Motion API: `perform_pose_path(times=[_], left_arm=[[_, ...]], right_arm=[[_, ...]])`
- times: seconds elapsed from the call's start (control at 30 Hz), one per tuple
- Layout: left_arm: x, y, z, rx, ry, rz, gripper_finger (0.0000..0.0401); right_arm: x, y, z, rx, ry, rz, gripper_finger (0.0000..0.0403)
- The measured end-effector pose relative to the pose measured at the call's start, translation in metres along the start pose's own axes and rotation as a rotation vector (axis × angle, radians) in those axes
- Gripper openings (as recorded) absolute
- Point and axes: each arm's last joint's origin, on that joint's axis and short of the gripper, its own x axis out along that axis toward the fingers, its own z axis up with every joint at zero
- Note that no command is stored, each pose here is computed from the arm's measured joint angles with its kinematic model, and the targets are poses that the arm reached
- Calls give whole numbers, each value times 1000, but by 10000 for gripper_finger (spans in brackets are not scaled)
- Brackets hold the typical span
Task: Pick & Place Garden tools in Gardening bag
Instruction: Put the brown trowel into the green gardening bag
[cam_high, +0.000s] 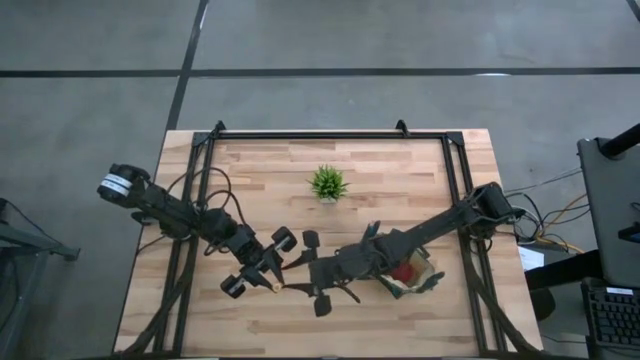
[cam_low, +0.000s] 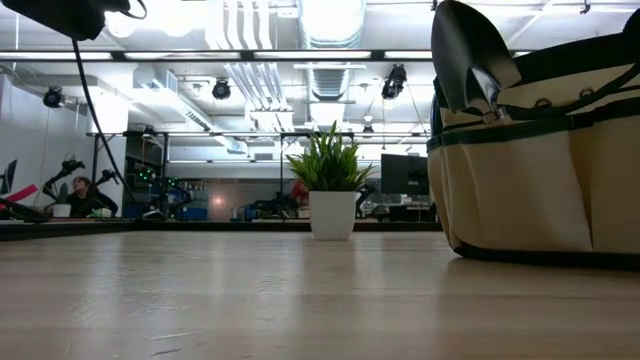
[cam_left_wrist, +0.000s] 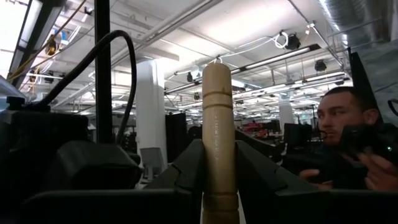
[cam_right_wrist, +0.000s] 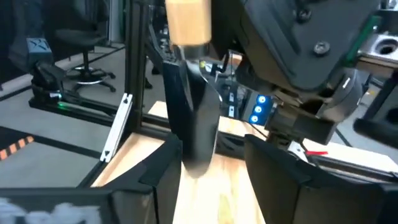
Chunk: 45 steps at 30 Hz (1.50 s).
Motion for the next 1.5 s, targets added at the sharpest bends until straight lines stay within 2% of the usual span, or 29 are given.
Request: perform_pose_path(times=[0.1, 0.23, 0.43, 0.9, 1.3, 1.5], left_arm=[[0, 0, -1, 8, 11, 2, 72], [0, 1, -1, 10, 12, 12, 72], [0, 1, -2, 5, 19, 16, 73], [-1, 2, -8, 10, 68, 37, 94], [-2, 3, -15, -27, 139, 52, 96], [-2, 3, -16, -15, 145, 51, 78]], right_arm=[[0, 1, 2, 8, -27, 58, 143], [0, 1, 3, 23, -38, 66, 109], [1, 0, 2, 17, -34, 96, 20], [0, 2, -4, 52, 54, 110, 8], [-10, 0, -14, 127, 270, 91, 7], [-11, 0, -14, 117, 271, 94, 8]])
